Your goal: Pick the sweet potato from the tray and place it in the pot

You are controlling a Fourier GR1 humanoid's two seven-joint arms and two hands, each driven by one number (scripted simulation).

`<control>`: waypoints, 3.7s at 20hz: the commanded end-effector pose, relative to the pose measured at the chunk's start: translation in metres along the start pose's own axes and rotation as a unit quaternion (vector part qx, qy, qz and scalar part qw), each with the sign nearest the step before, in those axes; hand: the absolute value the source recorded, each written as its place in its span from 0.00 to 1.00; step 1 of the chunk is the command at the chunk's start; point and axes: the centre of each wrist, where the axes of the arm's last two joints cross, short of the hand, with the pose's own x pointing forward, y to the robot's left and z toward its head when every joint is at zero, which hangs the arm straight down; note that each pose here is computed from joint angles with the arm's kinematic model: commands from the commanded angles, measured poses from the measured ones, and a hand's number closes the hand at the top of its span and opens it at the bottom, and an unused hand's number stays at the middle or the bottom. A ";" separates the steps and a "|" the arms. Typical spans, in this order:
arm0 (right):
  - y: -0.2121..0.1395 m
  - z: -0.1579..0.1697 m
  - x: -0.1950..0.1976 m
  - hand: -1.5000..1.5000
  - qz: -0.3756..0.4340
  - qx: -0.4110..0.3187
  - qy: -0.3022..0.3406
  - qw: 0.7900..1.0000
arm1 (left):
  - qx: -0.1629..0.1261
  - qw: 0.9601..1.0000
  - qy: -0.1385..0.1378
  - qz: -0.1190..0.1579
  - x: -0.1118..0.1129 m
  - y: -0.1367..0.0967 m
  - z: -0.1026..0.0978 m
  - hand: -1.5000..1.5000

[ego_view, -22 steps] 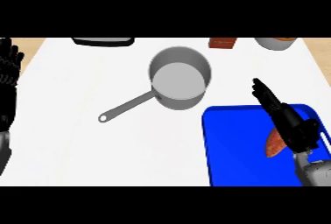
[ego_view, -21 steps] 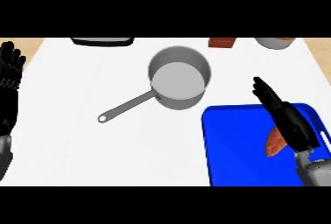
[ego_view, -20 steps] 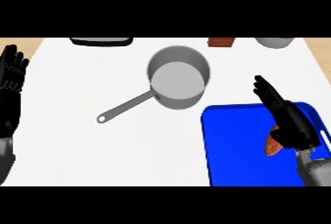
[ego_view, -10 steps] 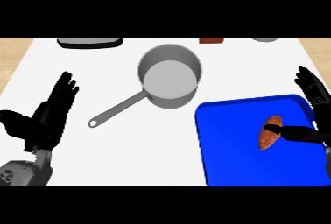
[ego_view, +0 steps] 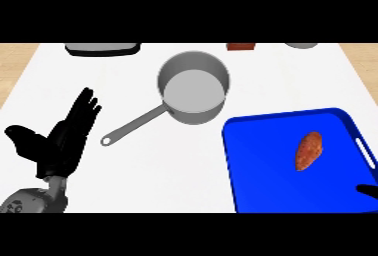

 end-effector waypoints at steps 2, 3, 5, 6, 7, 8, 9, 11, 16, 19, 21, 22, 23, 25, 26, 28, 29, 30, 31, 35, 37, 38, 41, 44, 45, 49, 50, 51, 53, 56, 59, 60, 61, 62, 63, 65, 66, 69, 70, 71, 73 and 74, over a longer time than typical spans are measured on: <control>-0.042 -0.008 0.037 0.00 0.094 0.063 0.035 0.993 | -0.011 1.000 -0.002 0.005 0.012 -0.018 -0.001 0.50; -0.050 -0.011 0.047 0.00 0.097 0.079 0.049 0.991 | -0.009 1.000 -0.002 0.006 0.003 -0.019 0.006 0.50; -0.063 -0.008 0.061 0.00 0.123 0.123 0.076 0.982 | 0.002 1.000 0.009 -0.008 0.004 -0.023 -0.002 0.50; -0.063 -0.013 0.060 0.00 0.113 0.126 0.089 0.982 | -0.008 1.000 -0.006 -0.005 0.013 -0.026 -0.001 0.50; -0.063 -0.018 0.075 0.00 0.124 0.139 0.100 0.977 | -0.010 1.000 0.008 0.004 0.010 -0.011 0.004 0.50; -0.068 -0.023 0.084 0.00 0.134 0.150 0.111 0.973 | -0.008 1.000 0.005 -0.002 0.001 -0.020 0.004 0.50; -0.058 -0.016 0.079 0.00 0.137 0.158 0.134 0.969 | -0.011 1.000 0.010 -0.011 0.003 -0.013 0.007 0.50; -0.057 -0.029 0.084 0.00 0.129 0.164 0.163 0.964 | -0.020 1.000 0.007 0.001 0.006 -0.020 -0.011 0.50; -0.035 -0.034 0.078 0.00 0.120 0.182 0.197 0.956 | -0.019 1.000 -0.004 0.010 0.005 -0.033 -0.021 0.50; -0.019 -0.044 0.073 0.00 0.123 0.185 0.214 0.951 | -0.018 1.000 0.004 0.003 0.008 -0.017 -0.003 0.50; -0.020 -0.045 0.068 0.00 0.130 0.200 0.238 0.941 | -0.013 1.000 0.001 0.000 0.025 -0.029 -0.011 0.50; -0.013 -0.039 0.068 0.00 0.131 0.211 0.242 0.938 | -0.016 1.000 0.003 0.009 0.007 -0.015 -0.007 0.50; -0.027 -0.042 0.049 0.00 0.133 0.215 0.250 0.935 | -0.027 1.000 0.006 0.002 0.017 -0.021 0.009 0.50; 0.008 -0.043 0.061 0.00 0.164 0.230 0.258 0.924 | -0.020 1.000 0.003 0.000 0.024 -0.018 -0.006 0.50; -0.009 -0.036 0.059 0.00 0.171 0.234 0.265 0.920 | -0.014 1.000 0.003 0.005 0.002 -0.024 0.001 0.50; -0.003 -0.048 0.052 0.00 0.172 0.230 0.274 0.918 | -0.022 1.000 0.005 -0.003 -0.010 -0.027 -0.001 0.50; 0.013 -0.035 0.052 0.00 0.181 0.229 0.269 0.918 | -0.013 1.000 0.016 0.009 0.001 -0.019 0.005 0.50; 0.012 -0.032 0.057 0.00 0.180 0.231 0.270 0.917 | -0.017 1.000 0.003 0.007 -0.003 -0.028 -0.007 0.50; 0.010 -0.041 0.044 0.00 0.184 0.231 0.278 0.914 | -0.018 1.000 0.006 -0.001 0.008 -0.019 0.002 0.50; 0.025 -0.044 0.052 0.00 0.162 0.207 0.264 0.928 | -0.009 1.000 0.002 0.005 -0.005 -0.032 -0.001 0.50; 0.023 -0.048 0.045 0.00 0.160 0.203 0.269 0.928 | -0.018 1.000 0.000 0.005 -0.001 -0.032 -0.001 0.50; 0.044 -0.041 0.049 0.00 0.151 0.195 0.262 0.933 | -0.016 1.000 0.006 0.004 -0.007 -0.029 -0.006 0.50; 0.031 -0.039 0.060 0.00 0.159 0.199 0.258 0.932 | -0.006 1.000 -0.007 0.000 0.012 -0.030 -0.006 0.50; 0.040 -0.053 0.088 0.00 0.157 0.198 0.273 0.928 | -0.016 1.000 0.004 0.008 0.004 -0.018 -0.006 0.50; 0.050 -0.045 0.076 0.00 0.146 0.193 0.277 0.930 | -0.018 1.000 0.007 -0.004 0.019 -0.027 0.003 0.50; 0.066 -0.048 0.048 0.00 0.175 0.199 0.310 0.913 | -0.011 1.000 0.001 0.006 0.013 -0.012 -0.003 0.50; 0.057 -0.065 0.059 0.00 0.191 0.200 0.321 0.906 | -0.020 1.000 0.000 0.002 0.014 -0.020 -0.002 0.50; 0.067 -0.056 0.053 0.00 0.185 0.194 0.332 0.904 | -0.018 1.000 0.006 -0.001 0.003 -0.027 -0.017 0.50; 0.060 -0.072 0.045 0.00 0.187 0.205 0.327 0.903 | -0.017 1.000 0.015 -0.002 -0.009 -0.021 -0.018 0.50; 0.075 -0.059 0.021 0.00 0.189 0.212 0.332 0.899 | -0.014 1.000 0.010 0.008 0.002 -0.010 -0.015 0.50; 0.079 -0.052 0.029 0.00 0.201 0.227 0.323 0.897 | -0.005 1.000 0.007 0.000 0.021 -0.007 -0.005 0.50; 0.101 -0.069 0.027 0.00 0.206 0.235 0.320 0.894 | -0.011 1.000 0.007 -0.002 0.016 -0.018 -0.004 0.50; 0.085 -0.073 0.029 0.00 0.215 0.240 0.329 0.888 | -0.022 1.000 0.005 0.006 0.002 0.009 -0.003 0.50; 0.097 -0.080 0.027 0.00 0.218 0.237 0.333 0.886 | -0.022 1.000 0.000 0.008 0.015 -0.031 -0.011 0.50; 0.103 -0.072 0.011 0.00 0.223 0.245 0.344 0.879 | -0.019 1.000 -0.005 0.005 0.010 -0.025 -0.006 0.50; 0.108 -0.072 -0.001 0.00 0.225 0.248 0.350 0.875 | -0.020 1.000 -0.004 0.001 0.008 -0.040 -0.004 0.50; 0.101 -0.054 0.004 0.00 0.225 0.253 0.359 0.870 | -0.014 1.000 0.008 0.001 0.010 -0.024 -0.003 0.50; 0.095 -0.077 -0.002 0.00 0.237 0.262 0.361 0.863 | -0.021 1.000 -0.002 0.002 0.018 -0.007 -0.001 0.50; 0.114 -0.057 -0.007 0.00 0.241 0.265 0.355 0.864 | -0.015 1.000 0.003 0.002 0.018 -0.022 -0.018 0.50; 0.109 -0.065 -0.006 0.00 0.247 0.266 0.361 0.859 | -0.018 1.000 0.008 0.004 -0.002 -0.002 -0.002 0.50; 0.114 -0.065 -0.017 0.00 0.233 0.262 0.364 0.863 | -0.016 1.000 -0.002 0.010 0.014 -0.027 0.003 0.50; 0.116 -0.063 -0.005 0.00 0.244 0.272 0.363 0.857 | -0.019 1.000 0.002 0.000 0.015 -0.019 0.002 0.50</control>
